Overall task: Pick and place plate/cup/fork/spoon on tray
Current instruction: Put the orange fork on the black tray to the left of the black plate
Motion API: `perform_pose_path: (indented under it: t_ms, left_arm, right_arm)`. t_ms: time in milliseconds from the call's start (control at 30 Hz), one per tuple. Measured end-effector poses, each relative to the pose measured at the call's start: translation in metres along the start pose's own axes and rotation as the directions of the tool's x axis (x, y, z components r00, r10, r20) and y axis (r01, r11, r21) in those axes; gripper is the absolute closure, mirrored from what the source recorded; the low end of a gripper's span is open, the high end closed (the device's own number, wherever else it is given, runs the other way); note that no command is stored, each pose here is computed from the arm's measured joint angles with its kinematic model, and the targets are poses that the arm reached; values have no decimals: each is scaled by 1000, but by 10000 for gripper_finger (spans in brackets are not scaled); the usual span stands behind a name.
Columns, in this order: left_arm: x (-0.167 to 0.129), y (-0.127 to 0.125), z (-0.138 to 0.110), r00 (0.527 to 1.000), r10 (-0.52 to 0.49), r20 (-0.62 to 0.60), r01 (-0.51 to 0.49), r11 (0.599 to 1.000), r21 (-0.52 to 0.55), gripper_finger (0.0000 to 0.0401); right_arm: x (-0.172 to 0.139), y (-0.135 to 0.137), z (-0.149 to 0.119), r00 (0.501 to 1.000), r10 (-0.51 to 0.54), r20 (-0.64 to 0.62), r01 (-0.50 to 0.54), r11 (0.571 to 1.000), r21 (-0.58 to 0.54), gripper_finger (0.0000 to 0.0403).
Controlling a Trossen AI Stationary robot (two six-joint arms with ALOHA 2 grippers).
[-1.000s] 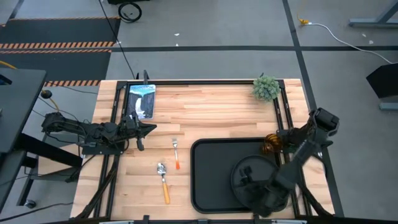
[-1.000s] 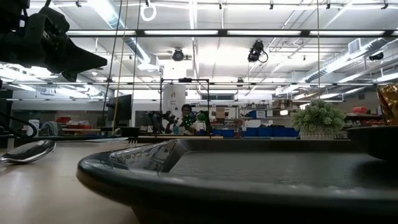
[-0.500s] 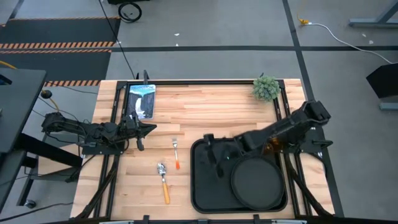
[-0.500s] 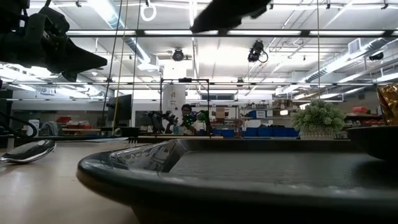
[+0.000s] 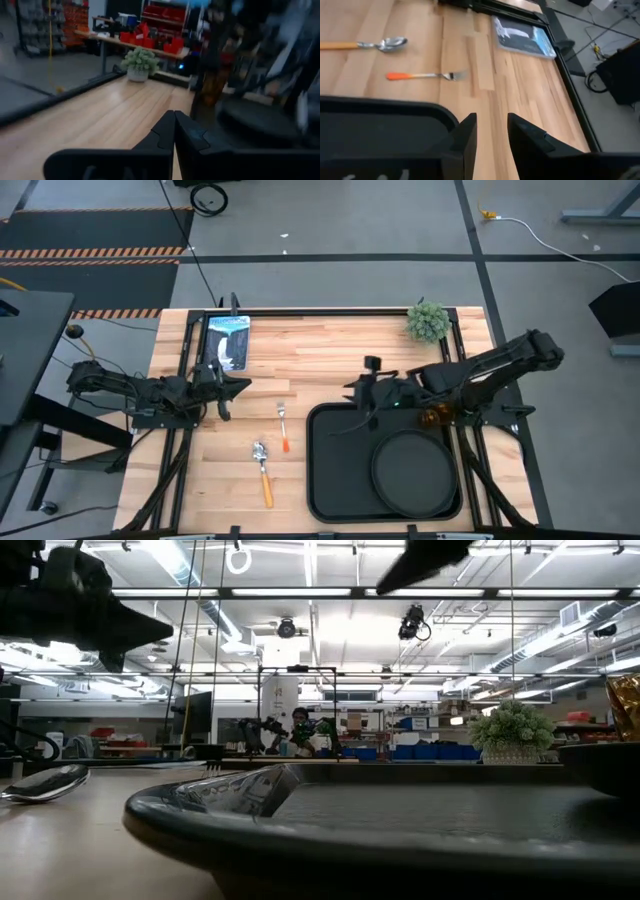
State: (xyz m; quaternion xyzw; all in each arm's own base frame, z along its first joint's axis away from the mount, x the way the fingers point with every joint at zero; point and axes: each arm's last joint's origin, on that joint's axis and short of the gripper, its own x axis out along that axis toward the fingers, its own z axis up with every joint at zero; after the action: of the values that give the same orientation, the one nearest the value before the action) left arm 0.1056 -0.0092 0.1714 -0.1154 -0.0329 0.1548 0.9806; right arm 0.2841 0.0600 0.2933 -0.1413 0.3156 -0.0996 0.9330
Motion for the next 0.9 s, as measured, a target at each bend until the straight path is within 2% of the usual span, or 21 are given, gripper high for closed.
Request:
perform_pose_path:
  t_ms: [100, 267, 400, 500, 600, 733, 900]
  left_arm:
    - [1, -1, 6, 998, -6, 60, 16, 986, -164, 390]
    - [0, -2, 9, 997, -32, 76, 51, 962, -268, 390]
    - [0, -3, 7, 996, -66, 61, 85, 913, -398, 390]
    - [2, -3, 2, 999, -51, 15, 51, 853, -519, 390]
    - [5, -7, -5, 991, -121, -59, 60, 792, -607, 390]
    - [9, -17, -13, 963, -231, -138, 89, 759, -645, 390]
    - [19, -40, -8, 918, -315, -240, 102, 774, -625, 390]
  right_arm:
    - [-7, -8, -21, 1000, -14, 25, 13, 999, 46, 289]
    - [-28, -15, -46, 996, -13, 94, -2, 987, 158, 289]
    - [-44, -16, -62, 990, 2, 143, -33, 976, 214, 289]
    - [-52, -16, -71, 986, 16, 166, -56, 971, 233, 289]
    - [-55, -14, -77, 983, 29, 183, -72, 970, 234, 289]
    - [-56, -12, -81, 975, 33, 218, -84, 970, 229, 289]
    - [-54, -12, -82, 972, 24, 233, -74, 975, 209, 289]
